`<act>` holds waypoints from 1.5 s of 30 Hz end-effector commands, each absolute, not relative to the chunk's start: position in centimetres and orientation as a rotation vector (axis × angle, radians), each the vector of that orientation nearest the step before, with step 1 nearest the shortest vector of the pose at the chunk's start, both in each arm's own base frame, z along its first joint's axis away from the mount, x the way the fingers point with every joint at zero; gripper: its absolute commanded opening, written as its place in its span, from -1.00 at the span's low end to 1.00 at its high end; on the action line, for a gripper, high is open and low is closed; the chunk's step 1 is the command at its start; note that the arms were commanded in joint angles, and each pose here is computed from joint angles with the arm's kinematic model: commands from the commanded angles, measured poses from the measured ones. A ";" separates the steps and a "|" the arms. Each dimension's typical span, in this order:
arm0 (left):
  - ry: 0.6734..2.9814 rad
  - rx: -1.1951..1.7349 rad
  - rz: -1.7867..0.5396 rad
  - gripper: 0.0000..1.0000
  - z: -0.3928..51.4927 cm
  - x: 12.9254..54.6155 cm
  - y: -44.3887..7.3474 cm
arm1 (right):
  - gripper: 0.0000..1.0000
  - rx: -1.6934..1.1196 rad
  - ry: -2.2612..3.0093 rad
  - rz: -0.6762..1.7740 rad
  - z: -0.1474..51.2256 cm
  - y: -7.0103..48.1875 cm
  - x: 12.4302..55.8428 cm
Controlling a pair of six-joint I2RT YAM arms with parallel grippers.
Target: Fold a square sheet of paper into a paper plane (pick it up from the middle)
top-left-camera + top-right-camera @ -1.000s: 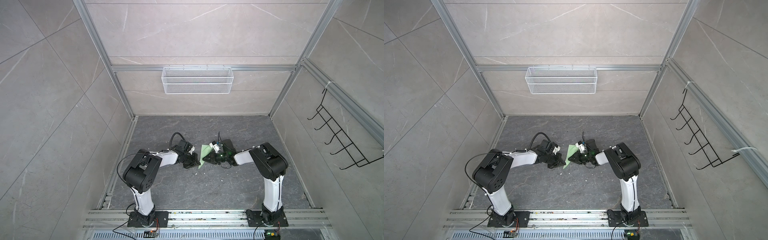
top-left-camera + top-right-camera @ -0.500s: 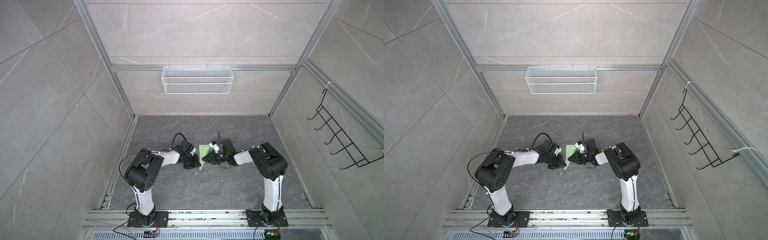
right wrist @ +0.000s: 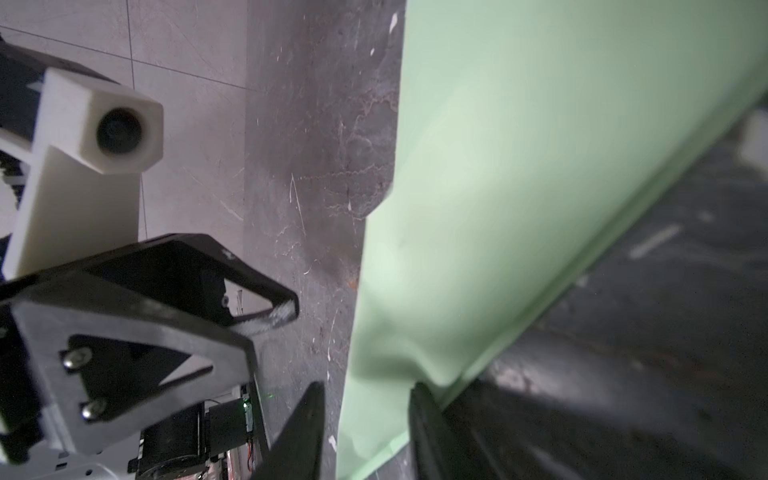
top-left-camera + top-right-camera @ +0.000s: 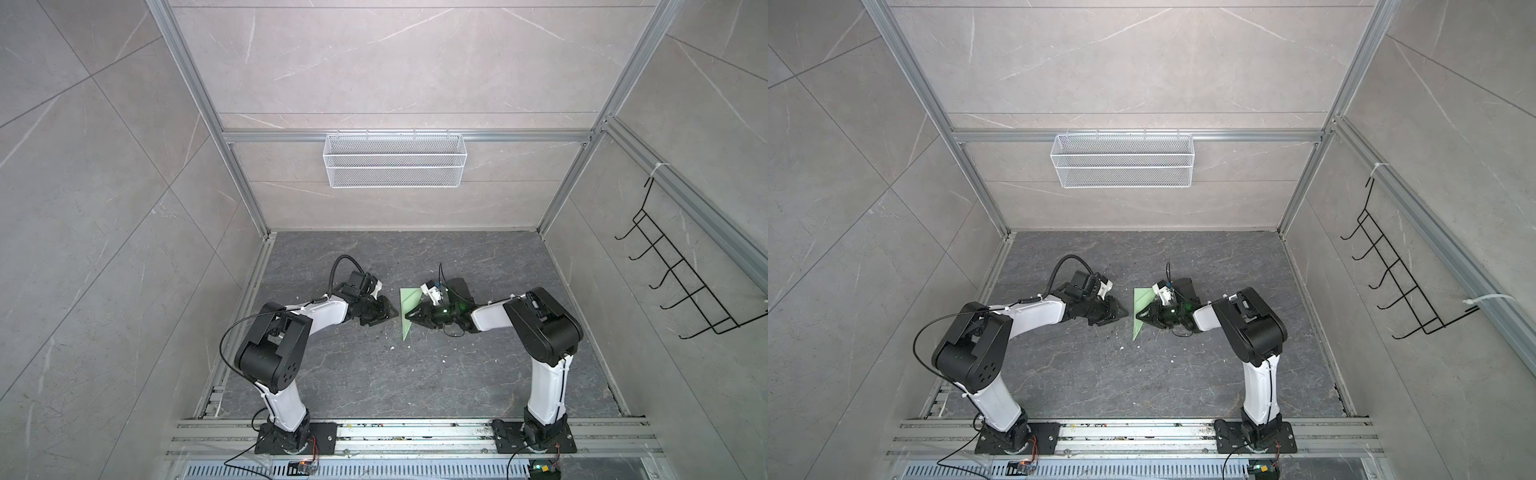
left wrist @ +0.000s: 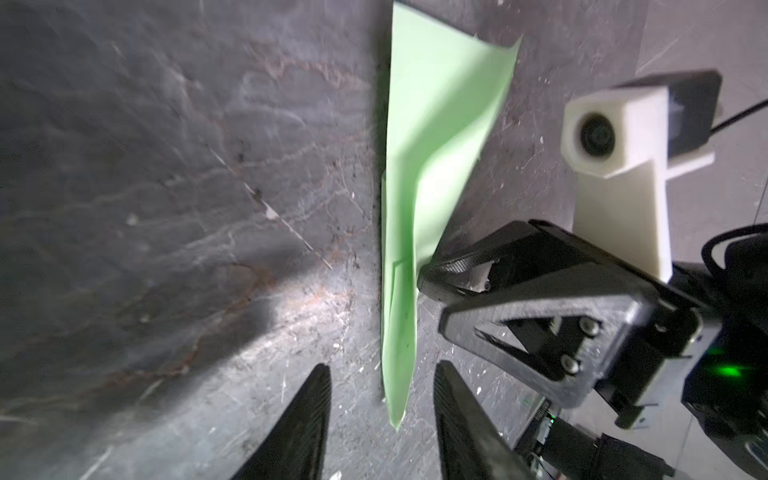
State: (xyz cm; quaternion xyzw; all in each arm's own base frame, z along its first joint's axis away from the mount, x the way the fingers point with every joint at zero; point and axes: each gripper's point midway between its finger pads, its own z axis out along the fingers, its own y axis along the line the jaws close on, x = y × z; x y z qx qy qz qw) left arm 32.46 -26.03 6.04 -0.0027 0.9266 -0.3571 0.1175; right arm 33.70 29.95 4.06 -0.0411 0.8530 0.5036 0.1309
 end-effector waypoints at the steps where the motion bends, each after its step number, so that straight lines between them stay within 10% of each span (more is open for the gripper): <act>1: 2.595 0.033 -1.011 0.04 8.0 33.6 -25.6 | -0.06 -0.092 2.465 1.354 5.3 28.6 33.7; 29: 2.569 0.545 -1.027 0.17 5.9 31.5 -31.9 | -0.16 0.192 2.652 1.069 3.3 26.0 31.7; 45: 2.633 0.557 -0.914 -0.13 3.7 32.5 -32.0 | -0.20 0.206 2.665 1.070 3.2 26.1 31.7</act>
